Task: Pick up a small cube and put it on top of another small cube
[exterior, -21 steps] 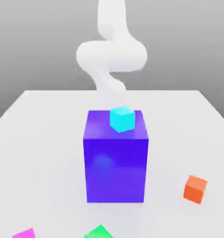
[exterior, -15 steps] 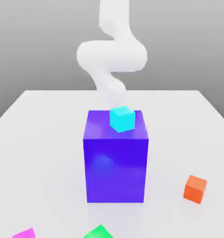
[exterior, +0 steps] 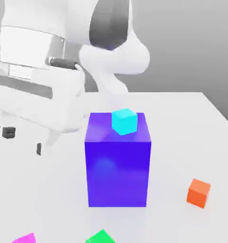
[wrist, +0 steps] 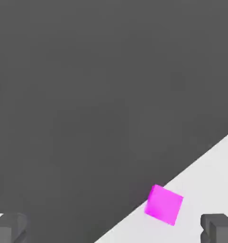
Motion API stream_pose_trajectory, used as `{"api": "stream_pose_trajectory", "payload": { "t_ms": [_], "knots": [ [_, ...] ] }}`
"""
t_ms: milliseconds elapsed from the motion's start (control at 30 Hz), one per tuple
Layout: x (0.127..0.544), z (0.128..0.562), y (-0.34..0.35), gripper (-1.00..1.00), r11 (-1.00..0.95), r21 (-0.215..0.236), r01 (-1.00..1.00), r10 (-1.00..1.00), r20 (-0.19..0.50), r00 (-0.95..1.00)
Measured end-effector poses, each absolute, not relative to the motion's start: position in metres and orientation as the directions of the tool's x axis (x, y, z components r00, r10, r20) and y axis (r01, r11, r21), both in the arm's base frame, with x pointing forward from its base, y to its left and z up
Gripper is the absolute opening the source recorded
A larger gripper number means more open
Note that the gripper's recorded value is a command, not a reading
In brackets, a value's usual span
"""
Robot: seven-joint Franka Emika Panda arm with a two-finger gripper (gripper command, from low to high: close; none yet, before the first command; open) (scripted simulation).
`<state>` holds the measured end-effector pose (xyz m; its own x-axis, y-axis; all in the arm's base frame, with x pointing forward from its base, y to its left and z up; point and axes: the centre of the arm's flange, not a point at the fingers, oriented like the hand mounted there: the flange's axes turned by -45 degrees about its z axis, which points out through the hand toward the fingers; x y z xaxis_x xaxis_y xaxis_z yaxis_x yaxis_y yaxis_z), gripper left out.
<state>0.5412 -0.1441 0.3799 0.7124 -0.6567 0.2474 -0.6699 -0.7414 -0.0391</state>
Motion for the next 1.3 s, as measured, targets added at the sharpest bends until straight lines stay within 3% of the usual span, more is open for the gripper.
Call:
{"api": "stream_pose_trajectory", "payload": {
  "t_ms": [333,467,500,700,867,1033,1167,1200,1300],
  "knots": [
    [0.534,0.207,-0.193,0.0,-0.52,-0.005,-0.854,-0.854,0.02,0.52],
    [0.532,0.144,-0.197,0.0,-0.496,-0.001,-0.868,-0.868,0.001,0.496],
    [0.531,0.133,-0.197,-1.0,-0.496,0.0,-0.868,-0.868,0.001,0.496],
    [0.531,0.128,-0.197,-1.0,-0.496,-0.001,-0.869,-0.869,0.001,0.496],
    [0.532,0.185,-0.193,-1.0,-0.499,-0.002,-0.866,-0.866,0.0,0.499],
    [0.533,0.23,-0.071,-1.0,-0.641,-0.006,-0.768,-0.768,-0.002,0.641],
    [0.529,0.193,-0.032,-1.0,-0.684,-0.002,-0.73,-0.73,0.001,0.684],
    [0.528,0.184,-0.03,1.0,-0.686,-0.001,-0.728,-0.728,0.001,0.686],
    [0.528,0.184,-0.03,1.0,-0.686,-0.001,-0.728,-0.728,0.001,0.686]
  ]
}}
